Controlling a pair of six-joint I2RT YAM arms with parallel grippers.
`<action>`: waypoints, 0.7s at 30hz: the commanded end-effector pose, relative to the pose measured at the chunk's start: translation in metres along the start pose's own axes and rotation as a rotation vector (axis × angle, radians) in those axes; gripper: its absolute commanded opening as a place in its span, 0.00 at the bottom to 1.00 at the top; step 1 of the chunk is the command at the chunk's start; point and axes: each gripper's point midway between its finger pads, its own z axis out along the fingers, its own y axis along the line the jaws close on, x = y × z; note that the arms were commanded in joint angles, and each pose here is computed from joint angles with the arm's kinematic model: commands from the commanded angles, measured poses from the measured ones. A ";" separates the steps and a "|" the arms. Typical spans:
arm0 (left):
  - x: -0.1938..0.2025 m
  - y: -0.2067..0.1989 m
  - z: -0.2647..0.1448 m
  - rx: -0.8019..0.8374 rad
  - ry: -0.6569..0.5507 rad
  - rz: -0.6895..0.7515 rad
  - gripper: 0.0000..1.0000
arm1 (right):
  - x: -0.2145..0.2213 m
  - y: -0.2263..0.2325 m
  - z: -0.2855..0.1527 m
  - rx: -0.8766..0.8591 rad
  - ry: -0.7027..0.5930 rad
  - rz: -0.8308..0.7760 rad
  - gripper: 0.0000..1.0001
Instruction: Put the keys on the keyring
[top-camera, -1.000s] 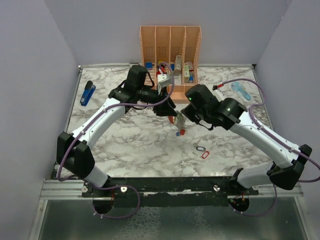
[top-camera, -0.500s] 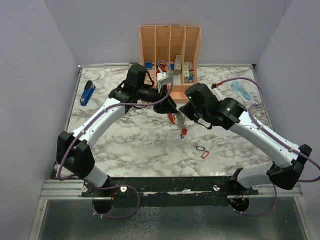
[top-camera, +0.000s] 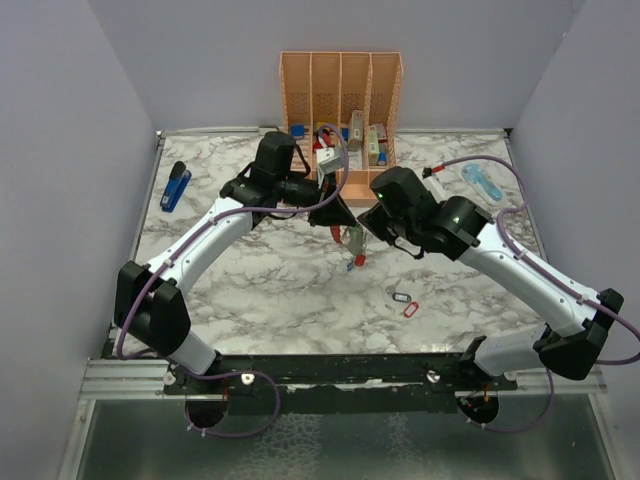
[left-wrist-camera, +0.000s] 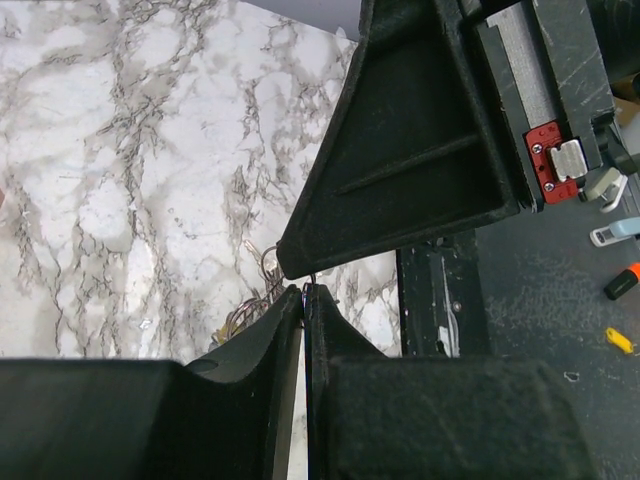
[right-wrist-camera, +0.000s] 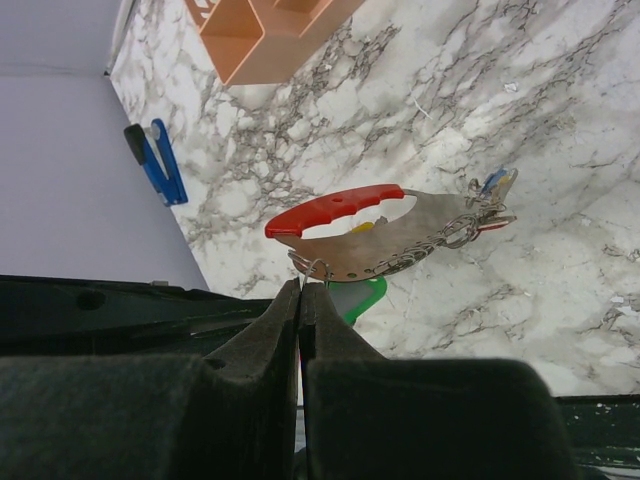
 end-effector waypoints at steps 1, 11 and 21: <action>0.002 -0.007 0.001 0.035 0.010 0.009 0.09 | -0.009 0.012 -0.007 -0.055 -0.023 0.041 0.01; 0.009 0.002 -0.002 -0.016 0.045 0.055 0.00 | -0.010 0.014 -0.011 -0.071 -0.018 0.056 0.01; 0.008 0.012 -0.004 -0.077 0.056 0.094 0.00 | -0.007 0.017 -0.014 -0.099 0.004 0.080 0.01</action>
